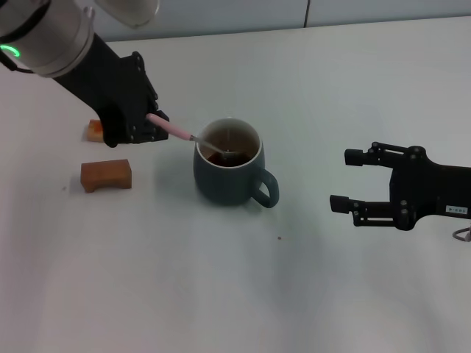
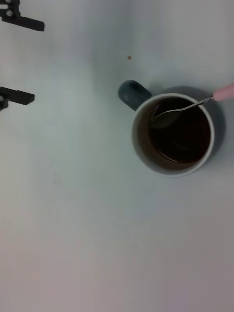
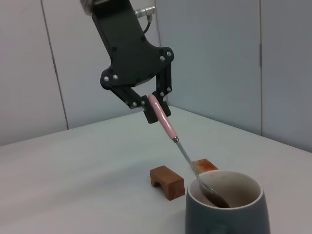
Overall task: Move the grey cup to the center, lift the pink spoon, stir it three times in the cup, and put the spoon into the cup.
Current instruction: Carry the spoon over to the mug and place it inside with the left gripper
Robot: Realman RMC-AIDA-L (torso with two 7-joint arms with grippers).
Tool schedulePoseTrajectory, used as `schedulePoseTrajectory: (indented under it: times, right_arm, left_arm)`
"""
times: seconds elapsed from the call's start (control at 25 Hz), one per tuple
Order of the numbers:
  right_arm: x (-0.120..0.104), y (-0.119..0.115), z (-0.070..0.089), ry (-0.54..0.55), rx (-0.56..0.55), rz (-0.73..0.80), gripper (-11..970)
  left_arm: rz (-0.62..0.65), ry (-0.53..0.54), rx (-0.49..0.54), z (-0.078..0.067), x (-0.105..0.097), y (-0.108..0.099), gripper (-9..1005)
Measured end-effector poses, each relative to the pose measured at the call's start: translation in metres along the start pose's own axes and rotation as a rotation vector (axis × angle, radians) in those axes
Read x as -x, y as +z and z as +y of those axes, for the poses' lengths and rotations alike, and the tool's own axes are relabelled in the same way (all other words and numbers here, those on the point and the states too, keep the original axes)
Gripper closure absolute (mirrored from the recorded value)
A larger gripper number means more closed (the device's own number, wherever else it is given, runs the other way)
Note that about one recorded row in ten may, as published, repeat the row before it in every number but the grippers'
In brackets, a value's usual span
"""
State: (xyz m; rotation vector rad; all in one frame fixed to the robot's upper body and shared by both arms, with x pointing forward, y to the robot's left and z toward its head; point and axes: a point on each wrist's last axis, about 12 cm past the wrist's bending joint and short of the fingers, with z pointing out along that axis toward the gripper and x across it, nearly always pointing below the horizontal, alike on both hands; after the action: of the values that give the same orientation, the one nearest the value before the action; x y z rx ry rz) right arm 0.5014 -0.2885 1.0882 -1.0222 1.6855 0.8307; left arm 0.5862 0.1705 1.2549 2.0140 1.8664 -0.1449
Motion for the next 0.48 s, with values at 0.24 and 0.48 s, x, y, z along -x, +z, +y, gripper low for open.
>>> schedulePoseTrajectory:
  times: [0.24, 0.48]
  right_arm:
    - [0.0004, 0.0016, 0.0002, -0.003, 0.005, 0.003, 140]
    - [-0.0001, 0.0016, 0.0004, -0.002, 0.005, 0.004, 140]
  left_arm:
    - [0.012, -0.015, 0.03, 0.0039, -0.0062, -0.0017, 775]
    - [0.002, 0.017, 0.048, 0.009, 0.0029, 0.0002, 771]
